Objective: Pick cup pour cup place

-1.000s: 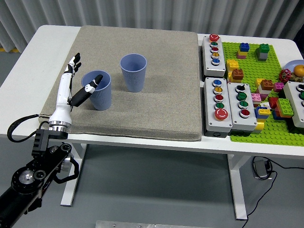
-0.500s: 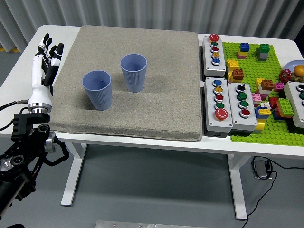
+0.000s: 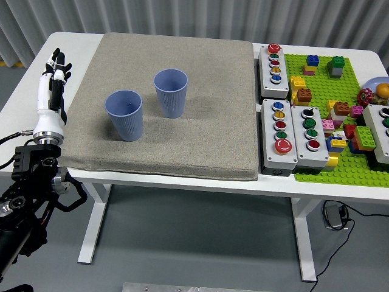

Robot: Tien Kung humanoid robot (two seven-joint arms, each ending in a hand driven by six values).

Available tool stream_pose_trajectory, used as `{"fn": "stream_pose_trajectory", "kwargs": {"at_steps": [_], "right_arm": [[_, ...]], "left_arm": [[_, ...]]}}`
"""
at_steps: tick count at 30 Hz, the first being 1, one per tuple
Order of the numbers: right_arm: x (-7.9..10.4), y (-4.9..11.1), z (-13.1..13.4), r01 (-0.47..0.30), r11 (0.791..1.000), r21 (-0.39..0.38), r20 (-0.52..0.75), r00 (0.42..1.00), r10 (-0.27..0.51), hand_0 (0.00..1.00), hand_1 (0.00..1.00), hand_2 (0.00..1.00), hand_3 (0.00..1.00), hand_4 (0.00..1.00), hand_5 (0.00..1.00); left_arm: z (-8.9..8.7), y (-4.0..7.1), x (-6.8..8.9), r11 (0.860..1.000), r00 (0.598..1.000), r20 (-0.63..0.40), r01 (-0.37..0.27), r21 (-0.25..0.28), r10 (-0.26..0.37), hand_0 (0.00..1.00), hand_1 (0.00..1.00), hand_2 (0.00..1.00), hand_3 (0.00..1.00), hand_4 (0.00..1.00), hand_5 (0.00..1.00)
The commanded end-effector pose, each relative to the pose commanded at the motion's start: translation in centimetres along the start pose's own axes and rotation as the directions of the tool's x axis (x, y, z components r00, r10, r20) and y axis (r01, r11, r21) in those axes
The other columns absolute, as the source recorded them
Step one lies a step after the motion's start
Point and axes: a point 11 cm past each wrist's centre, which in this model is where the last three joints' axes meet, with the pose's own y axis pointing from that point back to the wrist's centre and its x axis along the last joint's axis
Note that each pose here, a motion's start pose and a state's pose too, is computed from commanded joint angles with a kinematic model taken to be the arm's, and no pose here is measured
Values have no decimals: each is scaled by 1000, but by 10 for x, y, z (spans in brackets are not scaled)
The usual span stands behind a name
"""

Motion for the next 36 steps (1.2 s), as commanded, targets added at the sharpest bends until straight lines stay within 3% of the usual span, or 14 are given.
{"fn": "stream_pose_trajectory", "kwargs": {"at_steps": [3, 7, 9, 11, 29, 36], "right_arm": [[0, 0, -1, 1, 1000, 1, -3, 1000, -1, 688, 652, 582, 577, 2, 159], [0, 0, -1, 1, 1000, 2, -4, 1000, -1, 688, 652, 582, 577, 2, 159], [0, 0, -1, 1, 1000, 2, -7, 1000, -1, 688, 652, 582, 577, 2, 158], [0, 0, -1, 1, 1000, 2, -8, 1000, -1, 688, 652, 582, 577, 2, 158], [-1, 0, 4, 2, 1000, -5, -12, 1000, -2, 688, 652, 582, 577, 2, 156], [-1, -1, 6, 2, 1000, -9, -14, 1000, -2, 688, 652, 582, 578, 2, 157]], "left_arm": [[10, 0, 1, 995, 996, -54, -78, -55, 75, 899, 895, 998, 998, 771, 998], [24, 5, 12, 954, 955, -157, -271, -129, 250, 899, 895, 998, 998, 771, 998], [29, 9, 14, 932, 937, -177, -329, -151, 302, 890, 883, 998, 998, 766, 998], [34, 10, 14, 926, 936, -167, -336, -174, 309, 890, 883, 998, 998, 766, 998], [13, 12, 8, 967, 969, -115, -231, -104, 219, 894, 879, 998, 998, 776, 998], [11, 15, 3, 978, 981, -86, -183, -101, 175, 890, 875, 998, 998, 771, 998]]}}
